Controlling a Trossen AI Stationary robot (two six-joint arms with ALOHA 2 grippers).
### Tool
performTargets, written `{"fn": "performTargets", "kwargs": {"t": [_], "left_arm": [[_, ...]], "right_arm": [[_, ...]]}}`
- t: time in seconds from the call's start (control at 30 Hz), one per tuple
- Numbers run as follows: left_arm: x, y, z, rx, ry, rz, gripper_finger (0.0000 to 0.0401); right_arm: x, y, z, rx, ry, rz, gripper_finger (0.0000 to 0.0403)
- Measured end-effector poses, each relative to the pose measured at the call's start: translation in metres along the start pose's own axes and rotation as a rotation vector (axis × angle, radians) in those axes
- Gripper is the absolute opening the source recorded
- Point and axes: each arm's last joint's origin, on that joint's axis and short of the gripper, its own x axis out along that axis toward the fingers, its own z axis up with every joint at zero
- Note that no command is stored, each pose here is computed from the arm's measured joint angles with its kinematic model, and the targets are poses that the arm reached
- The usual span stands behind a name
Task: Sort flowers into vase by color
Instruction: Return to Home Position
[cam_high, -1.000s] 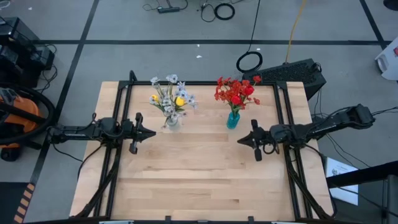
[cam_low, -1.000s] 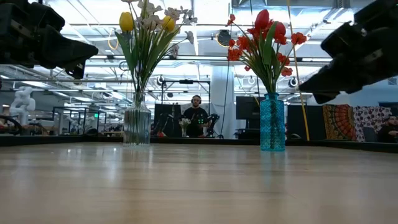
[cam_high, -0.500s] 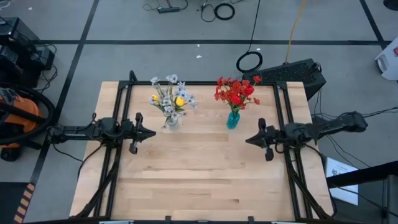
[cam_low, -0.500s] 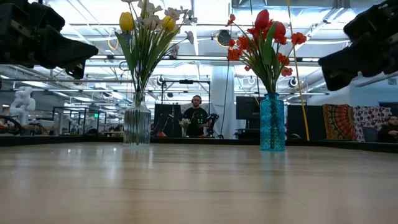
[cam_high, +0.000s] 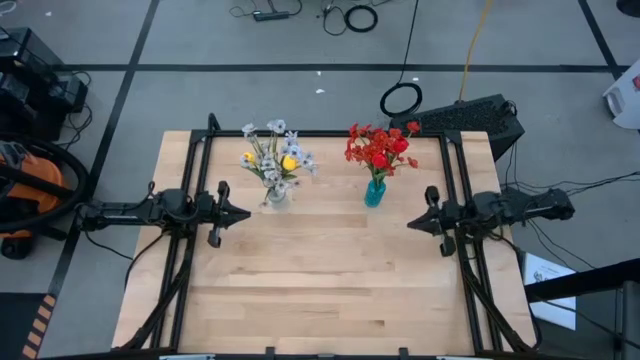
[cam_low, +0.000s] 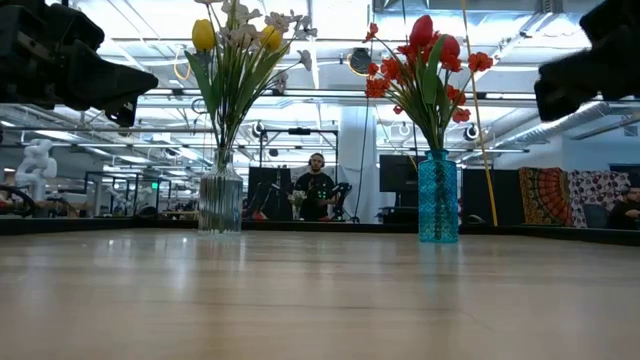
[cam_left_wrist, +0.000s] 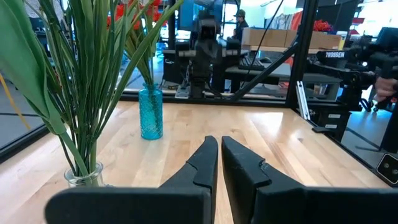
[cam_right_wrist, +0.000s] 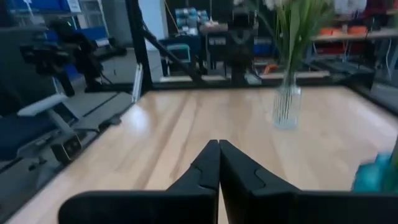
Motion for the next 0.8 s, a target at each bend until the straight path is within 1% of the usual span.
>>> {"fn": "performTargets", "kwargs": {"t": [0.1, 0.17, 0.23, 0.37, 0.57, 0.63, 0.8], "left_arm": [[0.0, 0.0, 0.0, 0.0, 0.0, 0.001, 0.003], [0.0, 0.0, 0.0, 0.0, 0.001, 0.003, 0.003], [0.0, 0.0, 0.0, 0.0, 0.0, 0.004, 0.003], [0.0, 0.0, 0.0, 0.0, 0.0, 0.006, 0.003], [0.0, 0.0, 0.0, 0.0, 0.0, 0.007, 0.003], [0.0, 0.0, 0.0, 0.0, 0.0, 0.007, 0.003], [0.0, 0.0, 0.0, 0.0, 0.0, 0.007, 0.003]], "right_arm": [[0.007, -0.001, -0.017, 0.037, -0.007, 0.006, 0.0], [0.01, 0.0, -0.019, 0.031, -0.057, 0.036, 0.0], [0.011, -0.001, -0.019, 0.002, -0.102, 0.029, 0.0], [0.011, -0.002, -0.02, -0.066, -0.091, -0.011, 0.0], [0.011, -0.005, -0.02, -0.127, -0.089, -0.041, 0.0], [0.011, -0.005, -0.02, -0.104, -0.09, -0.042, 0.0], [0.011, -0.005, -0.02, 0.002, -0.091, -0.036, 0.0]]}}
